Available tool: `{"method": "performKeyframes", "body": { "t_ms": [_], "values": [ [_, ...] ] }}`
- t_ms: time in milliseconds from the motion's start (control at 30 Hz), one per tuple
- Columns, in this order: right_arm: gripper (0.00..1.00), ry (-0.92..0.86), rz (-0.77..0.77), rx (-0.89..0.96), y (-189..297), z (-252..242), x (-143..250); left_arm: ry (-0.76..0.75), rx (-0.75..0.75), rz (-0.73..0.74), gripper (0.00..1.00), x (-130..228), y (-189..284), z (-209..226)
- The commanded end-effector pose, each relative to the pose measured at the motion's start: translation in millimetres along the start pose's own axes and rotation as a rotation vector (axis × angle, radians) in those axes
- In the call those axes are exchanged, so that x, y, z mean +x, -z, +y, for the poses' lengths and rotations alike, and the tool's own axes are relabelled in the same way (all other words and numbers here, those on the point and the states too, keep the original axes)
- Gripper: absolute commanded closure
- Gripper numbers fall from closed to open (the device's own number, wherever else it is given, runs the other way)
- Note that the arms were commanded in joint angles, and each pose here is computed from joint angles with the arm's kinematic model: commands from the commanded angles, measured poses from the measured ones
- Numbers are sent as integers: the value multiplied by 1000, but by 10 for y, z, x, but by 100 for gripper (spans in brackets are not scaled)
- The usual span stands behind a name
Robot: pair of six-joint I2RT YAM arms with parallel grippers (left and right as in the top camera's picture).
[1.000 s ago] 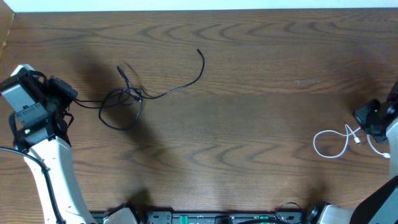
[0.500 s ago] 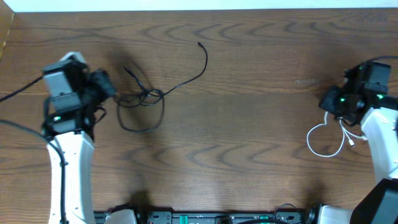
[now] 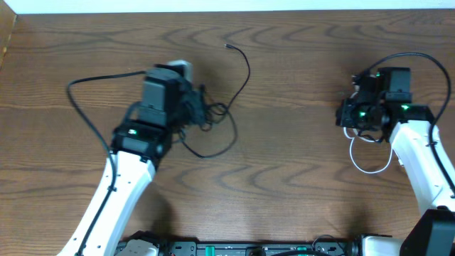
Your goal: Untangle cables
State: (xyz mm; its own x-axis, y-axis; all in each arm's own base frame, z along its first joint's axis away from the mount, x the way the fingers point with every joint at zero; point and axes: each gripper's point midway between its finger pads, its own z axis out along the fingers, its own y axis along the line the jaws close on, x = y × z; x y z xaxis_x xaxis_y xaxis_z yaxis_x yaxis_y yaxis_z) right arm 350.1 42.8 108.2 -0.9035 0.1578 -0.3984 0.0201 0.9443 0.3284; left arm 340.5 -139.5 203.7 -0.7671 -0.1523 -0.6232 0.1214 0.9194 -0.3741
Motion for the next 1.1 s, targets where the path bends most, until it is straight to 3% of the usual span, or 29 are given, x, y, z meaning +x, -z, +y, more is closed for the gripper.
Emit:
{"method": "performKeyframes", "body": {
  "t_ms": [0,133,333,1000,1067],
  "values": [
    [99,90,9,-29,-24,202,20,-94,24,21,92,169,30,-272],
    [99,102,14,52,-49,153,49,-163,-26,2,92,255,23,-407],
    [99,104,14,57,-50,149,50,-218,18,29,92,420,17,-646],
    [99,111,-17,44,-44,181,-25,-226,4,146,92,767,-367,-755],
    [99,111,-16,44,-44,181,-24,-247,22,156,87,838,-435,-851]
  ]
}}
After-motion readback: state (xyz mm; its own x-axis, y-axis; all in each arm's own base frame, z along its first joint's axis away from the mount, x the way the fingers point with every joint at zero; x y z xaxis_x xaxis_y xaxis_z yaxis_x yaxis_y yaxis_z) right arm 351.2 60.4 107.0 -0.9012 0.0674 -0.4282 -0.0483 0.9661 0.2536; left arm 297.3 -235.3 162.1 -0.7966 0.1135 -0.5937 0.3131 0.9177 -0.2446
